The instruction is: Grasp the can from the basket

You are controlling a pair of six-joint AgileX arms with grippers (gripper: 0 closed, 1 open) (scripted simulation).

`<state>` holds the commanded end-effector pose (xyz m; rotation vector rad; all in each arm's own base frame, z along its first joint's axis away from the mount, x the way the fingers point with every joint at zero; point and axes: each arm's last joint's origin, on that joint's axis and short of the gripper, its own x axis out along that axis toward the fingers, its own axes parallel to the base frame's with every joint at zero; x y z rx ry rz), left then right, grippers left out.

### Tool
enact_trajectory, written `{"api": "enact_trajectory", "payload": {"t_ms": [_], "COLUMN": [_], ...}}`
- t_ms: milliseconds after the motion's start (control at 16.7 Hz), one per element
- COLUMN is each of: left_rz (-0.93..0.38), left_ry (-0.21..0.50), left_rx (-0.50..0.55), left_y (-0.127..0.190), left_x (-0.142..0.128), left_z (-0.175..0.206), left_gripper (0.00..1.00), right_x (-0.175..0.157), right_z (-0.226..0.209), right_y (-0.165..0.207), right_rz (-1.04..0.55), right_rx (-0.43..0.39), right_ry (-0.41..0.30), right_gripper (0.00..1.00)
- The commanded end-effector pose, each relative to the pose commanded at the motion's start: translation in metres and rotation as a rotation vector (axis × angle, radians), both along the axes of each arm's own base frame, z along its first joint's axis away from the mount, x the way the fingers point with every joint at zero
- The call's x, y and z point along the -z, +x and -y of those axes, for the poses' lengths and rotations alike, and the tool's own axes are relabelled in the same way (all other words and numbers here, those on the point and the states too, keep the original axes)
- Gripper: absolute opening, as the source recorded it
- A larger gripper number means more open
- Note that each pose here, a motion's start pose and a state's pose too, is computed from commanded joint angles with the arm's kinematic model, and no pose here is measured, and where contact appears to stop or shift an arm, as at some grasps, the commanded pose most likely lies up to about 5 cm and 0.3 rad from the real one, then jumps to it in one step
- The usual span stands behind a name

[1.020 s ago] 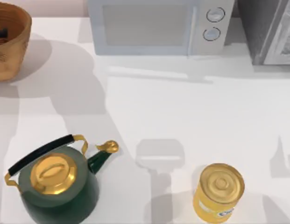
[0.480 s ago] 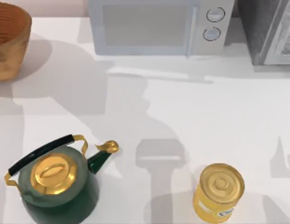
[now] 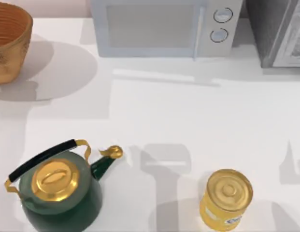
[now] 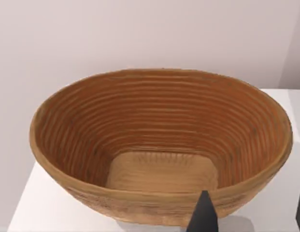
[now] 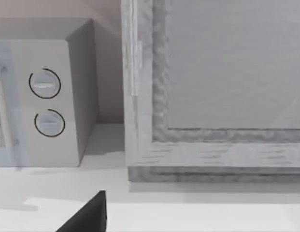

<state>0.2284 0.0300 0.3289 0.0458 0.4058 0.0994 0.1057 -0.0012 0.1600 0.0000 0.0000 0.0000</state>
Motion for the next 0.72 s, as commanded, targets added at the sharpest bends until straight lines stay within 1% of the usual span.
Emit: {"api": "enact_trajectory", "payload": {"t_ms": [180, 300, 420, 540, 720], "left_rz": [0.157, 0.244, 0.309, 0.354, 0.394], "left_ry": [0.001, -0.005, -0.014, -0.025, -0.040], "left_rx": [0.026, 0.046, 0.065, 0.080, 0.096], "left_y": [-0.065, -0.094, -0.111, -0.119, -0.123], "left_x": [0.037, 0.069, 0.102, 0.131, 0.161], "left_z": [0.016, 0.022, 0.026, 0.029, 0.031], "left_gripper": [0.00, 0.00, 0.00, 0.00, 0.00], "right_x": [0.000, 0.000, 0.000, 0.000, 0.000], "right_z": [0.000, 0.000, 0.000, 0.000, 0.000], "right_y": [0.000, 0.000, 0.000, 0.000, 0.000], "right_rz": [0.000, 0.000, 0.000, 0.000, 0.000], "right_rx": [0.000, 0.000, 0.000, 0.000, 0.000], "right_ry": [0.000, 0.000, 0.000, 0.000, 0.000], "right_gripper": [1.00, 1.00, 1.00, 1.00, 1.00]}}
